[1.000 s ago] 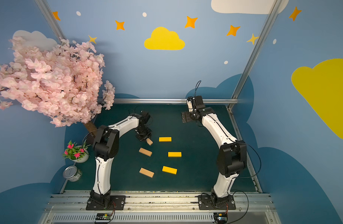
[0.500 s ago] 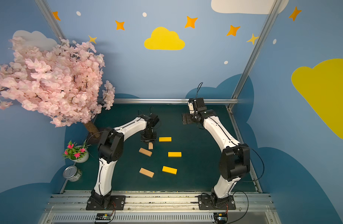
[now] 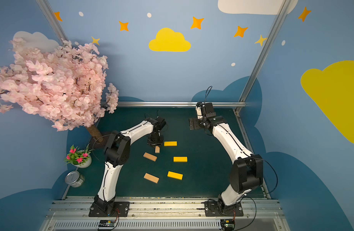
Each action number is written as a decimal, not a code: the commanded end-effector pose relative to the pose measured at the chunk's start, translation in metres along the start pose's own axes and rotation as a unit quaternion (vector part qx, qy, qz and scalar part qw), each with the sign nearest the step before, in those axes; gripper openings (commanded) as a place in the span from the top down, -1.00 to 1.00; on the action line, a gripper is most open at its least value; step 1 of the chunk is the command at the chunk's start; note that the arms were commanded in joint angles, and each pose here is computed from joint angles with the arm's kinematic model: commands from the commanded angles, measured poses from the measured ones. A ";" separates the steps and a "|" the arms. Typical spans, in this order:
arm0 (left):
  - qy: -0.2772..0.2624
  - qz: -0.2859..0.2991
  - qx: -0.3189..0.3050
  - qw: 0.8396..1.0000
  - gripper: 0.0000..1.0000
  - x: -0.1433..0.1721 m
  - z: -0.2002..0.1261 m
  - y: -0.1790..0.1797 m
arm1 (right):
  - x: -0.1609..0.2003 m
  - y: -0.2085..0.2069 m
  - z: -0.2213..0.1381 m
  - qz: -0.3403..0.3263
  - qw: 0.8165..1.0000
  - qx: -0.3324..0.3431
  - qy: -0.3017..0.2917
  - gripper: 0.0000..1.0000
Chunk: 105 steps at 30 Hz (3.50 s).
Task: Assemble the number 6 with building blocks
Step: Assemble the building block at the center of the board.
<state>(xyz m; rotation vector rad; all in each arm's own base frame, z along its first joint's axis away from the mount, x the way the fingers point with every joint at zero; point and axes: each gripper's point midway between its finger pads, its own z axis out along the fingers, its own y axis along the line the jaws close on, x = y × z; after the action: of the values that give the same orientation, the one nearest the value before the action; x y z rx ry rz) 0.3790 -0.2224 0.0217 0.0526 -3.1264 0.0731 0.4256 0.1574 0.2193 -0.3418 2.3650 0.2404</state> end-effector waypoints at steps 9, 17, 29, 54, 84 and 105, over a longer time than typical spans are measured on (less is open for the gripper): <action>0.015 0.009 0.008 1.000 0.41 0.005 0.007 -0.013 | -0.003 -0.003 -0.015 0.003 1.000 0.010 -0.020 -0.95; 0.018 0.010 0.015 1.000 0.41 0.006 0.008 -0.019 | -0.001 -0.005 -0.016 0.002 1.000 0.014 -0.021 -0.95; 0.024 0.017 0.013 0.999 0.41 0.008 0.009 -0.025 | -0.001 -0.006 -0.017 -0.001 1.000 0.018 -0.025 -0.95; 0.002 0.026 0.002 1.000 -0.59 0.011 -0.011 -0.028 | 0.006 -0.009 -0.021 -0.007 0.999 0.027 -0.030 -0.96; -0.192 -0.171 0.143 0.956 -0.61 0.054 -0.081 0.113 | 0.218 0.114 0.068 -0.526 0.799 -0.246 0.156 -0.43; -0.213 -0.188 0.147 0.947 -0.61 0.068 -0.079 0.136 | 0.190 0.161 0.062 -0.559 0.758 -0.282 0.183 1.00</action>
<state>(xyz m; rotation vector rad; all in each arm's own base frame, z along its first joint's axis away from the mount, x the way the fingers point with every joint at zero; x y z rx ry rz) 0.3036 -0.0845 0.0914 0.7711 -3.3983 0.5709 0.2882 0.2818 0.0457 -2.1216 1.9472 0.2553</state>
